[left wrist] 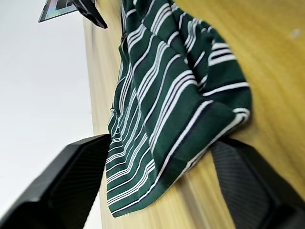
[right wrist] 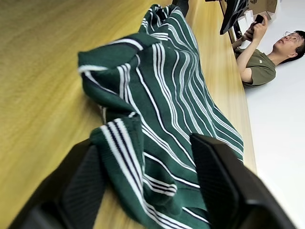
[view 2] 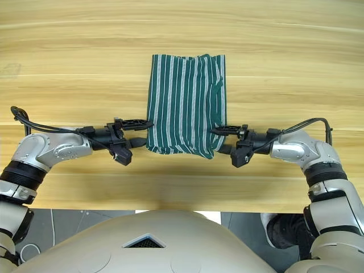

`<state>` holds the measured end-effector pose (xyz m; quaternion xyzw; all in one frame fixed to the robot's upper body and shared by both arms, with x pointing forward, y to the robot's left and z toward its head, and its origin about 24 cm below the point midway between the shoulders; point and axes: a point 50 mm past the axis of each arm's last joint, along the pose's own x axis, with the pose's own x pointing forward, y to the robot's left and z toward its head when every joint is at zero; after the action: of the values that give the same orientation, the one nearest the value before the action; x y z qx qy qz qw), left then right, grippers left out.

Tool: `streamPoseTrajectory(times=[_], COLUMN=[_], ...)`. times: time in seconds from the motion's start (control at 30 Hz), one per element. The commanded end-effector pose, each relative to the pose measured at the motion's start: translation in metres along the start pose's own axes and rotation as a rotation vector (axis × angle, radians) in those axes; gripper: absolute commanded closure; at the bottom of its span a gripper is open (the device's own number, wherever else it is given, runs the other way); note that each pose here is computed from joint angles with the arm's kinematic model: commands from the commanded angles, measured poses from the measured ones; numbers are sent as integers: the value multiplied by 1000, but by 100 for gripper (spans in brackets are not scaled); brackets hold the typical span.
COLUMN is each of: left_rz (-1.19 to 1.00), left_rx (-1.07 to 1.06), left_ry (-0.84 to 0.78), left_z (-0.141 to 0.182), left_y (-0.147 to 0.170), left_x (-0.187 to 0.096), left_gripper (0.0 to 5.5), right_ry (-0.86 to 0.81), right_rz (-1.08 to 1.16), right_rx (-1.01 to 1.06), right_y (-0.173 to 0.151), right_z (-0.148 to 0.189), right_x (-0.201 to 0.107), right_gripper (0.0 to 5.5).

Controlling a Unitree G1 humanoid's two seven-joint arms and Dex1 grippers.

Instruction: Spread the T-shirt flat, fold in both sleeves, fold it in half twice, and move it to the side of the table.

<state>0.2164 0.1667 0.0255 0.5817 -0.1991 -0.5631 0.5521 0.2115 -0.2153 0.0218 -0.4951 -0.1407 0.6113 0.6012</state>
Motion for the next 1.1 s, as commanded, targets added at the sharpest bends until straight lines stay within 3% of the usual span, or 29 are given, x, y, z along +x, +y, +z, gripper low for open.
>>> streamPoseTrajectory(times=[0.03, 0.4, 0.6, 0.97, 1.1], left_rz=[-185, -179, -179, -166, -117], left_rx=[-17, -23, -21, -58, -135], left_ry=[7, 5, 1, 25, 91], left_z=[3, 5, 5, 6, 4], left_y=[-29, -34, -35, -34, -14], left_x=[-2, 1, 5, -8, -29], left_gripper=[254, 464, 533, 539, 542], right_ry=[10, 16, 4, -17, -18], right_rz=[7, 14, 9, -32, -47], right_rx=[19, 40, 40, 76, 126], right_y=[3, 8, 8, 6, 6], right_z=[-1, 0, 2, 4, 6], right_x=[1, 1, 4, 10, 11], right_gripper=[332, 546, 550, 550, 550])
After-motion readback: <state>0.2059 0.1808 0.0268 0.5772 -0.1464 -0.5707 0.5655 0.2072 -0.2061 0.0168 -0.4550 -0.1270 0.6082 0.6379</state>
